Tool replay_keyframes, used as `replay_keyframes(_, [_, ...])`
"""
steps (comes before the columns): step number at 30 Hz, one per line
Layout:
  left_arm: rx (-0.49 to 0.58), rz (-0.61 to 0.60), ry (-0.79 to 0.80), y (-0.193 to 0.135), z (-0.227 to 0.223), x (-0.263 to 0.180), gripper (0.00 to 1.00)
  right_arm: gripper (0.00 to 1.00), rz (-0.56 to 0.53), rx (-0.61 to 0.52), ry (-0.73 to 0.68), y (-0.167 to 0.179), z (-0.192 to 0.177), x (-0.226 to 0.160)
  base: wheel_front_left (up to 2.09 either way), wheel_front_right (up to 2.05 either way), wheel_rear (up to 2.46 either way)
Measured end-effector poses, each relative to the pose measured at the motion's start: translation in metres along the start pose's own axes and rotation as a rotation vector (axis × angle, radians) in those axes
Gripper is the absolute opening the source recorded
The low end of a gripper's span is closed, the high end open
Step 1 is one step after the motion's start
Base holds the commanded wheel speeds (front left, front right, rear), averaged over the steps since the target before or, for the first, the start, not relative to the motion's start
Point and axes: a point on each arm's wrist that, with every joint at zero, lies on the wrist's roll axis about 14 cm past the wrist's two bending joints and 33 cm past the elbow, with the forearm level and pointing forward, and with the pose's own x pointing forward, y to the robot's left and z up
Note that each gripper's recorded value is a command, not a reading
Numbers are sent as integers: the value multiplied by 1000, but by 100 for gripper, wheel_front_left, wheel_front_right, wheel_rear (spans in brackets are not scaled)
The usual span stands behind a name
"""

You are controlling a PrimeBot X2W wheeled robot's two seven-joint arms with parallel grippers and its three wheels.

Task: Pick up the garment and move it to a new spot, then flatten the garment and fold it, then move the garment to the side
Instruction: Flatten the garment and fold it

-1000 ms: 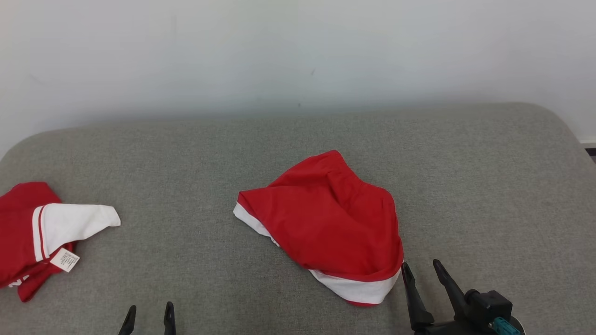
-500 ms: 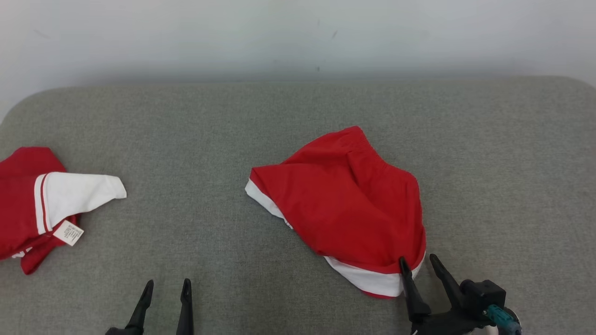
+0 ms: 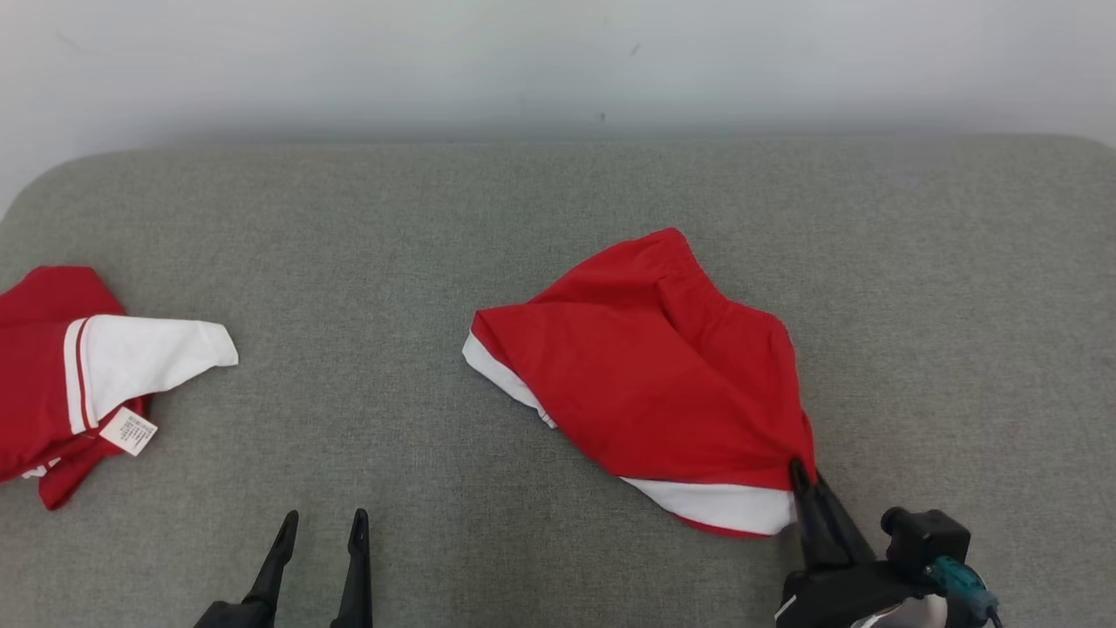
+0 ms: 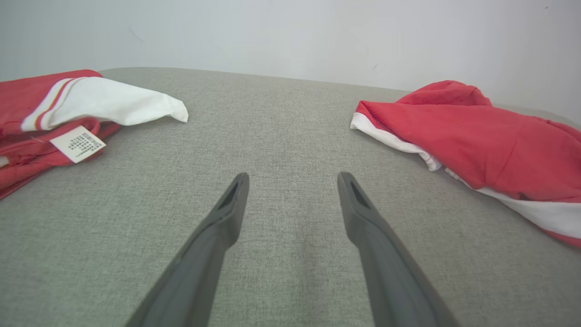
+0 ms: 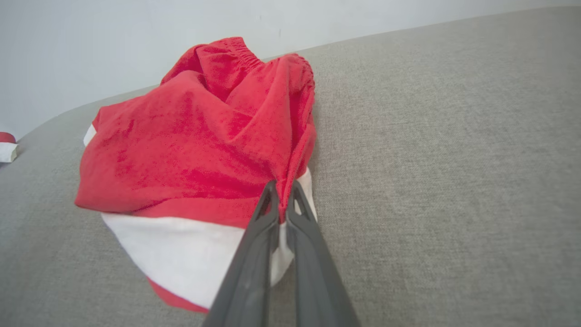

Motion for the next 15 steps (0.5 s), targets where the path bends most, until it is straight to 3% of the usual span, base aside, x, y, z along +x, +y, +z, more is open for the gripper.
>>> replay_keyframes(15, [-1, -49, -21, -16, 6, -14, 100, 0, -19, 16, -422, -4, 136, -18, 0, 0, 0])
